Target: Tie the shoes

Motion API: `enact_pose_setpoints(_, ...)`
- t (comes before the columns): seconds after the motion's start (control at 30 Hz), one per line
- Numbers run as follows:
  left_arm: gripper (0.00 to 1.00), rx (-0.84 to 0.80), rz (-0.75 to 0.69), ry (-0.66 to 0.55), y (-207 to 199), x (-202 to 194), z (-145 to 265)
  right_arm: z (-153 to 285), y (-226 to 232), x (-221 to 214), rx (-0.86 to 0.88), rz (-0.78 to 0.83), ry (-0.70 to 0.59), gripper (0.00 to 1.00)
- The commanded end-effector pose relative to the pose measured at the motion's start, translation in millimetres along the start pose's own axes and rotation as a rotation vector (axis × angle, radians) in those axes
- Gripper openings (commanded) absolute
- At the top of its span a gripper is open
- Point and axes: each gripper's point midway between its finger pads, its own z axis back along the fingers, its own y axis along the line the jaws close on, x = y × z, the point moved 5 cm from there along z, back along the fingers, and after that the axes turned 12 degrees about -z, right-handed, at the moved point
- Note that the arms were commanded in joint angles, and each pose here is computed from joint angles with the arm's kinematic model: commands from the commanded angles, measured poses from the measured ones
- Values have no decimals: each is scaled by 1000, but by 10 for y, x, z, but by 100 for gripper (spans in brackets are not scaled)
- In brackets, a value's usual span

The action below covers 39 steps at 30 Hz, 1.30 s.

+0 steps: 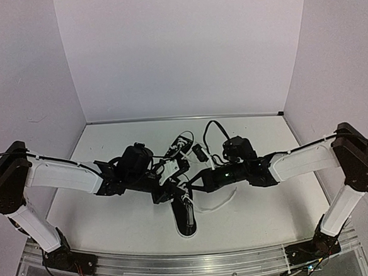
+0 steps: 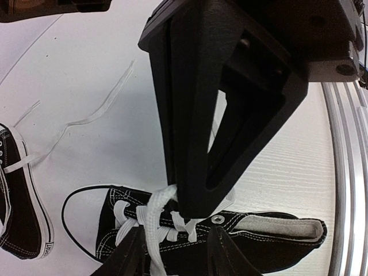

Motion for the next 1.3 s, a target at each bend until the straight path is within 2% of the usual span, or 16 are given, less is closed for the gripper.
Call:
enact_pose_setpoints(0.0, 41, 48, -45, -43, 5, 172, -22, 58, 48, 93, 5, 6, -44, 0)
enact_pose_setpoints(0.17, 43, 42, -55, -30, -45, 194, -144, 57, 26, 100, -2, -5, -49, 0)
enact_pose_setpoints(0.33, 40, 54, -51, -18, -41, 165, -233, 73, 12, 107, -5, -9, -53, 0)
enact_pose_setpoints(0.67, 8, 84, -14, -36, 9, 150, -336, 93, -25, 70, -9, -22, -44, 0)
enact_pose_setpoints(0.73, 2, 87, -10, -35, 9, 135, -347, 124, -40, 65, -18, -36, -48, 9)
enact_pose_setpoints(0.83, 0, 94, -4, -37, 3, 109, -345, 234, -73, 45, -59, -70, -57, 40)
enact_pose_setpoints(0.93, 0, 94, -1, -38, -6, 94, -343, 410, -173, -11, -176, -126, -96, 62)
enact_pose_setpoints(1.0, 0, 92, -2, -40, -11, 93, -342, 530, -291, -69, -277, -180, -123, 65)
enact_pose_setpoints(1.27, 0, 95, -25, -49, 7, 137, -338, 839, -837, -484, -614, -370, -153, 65)
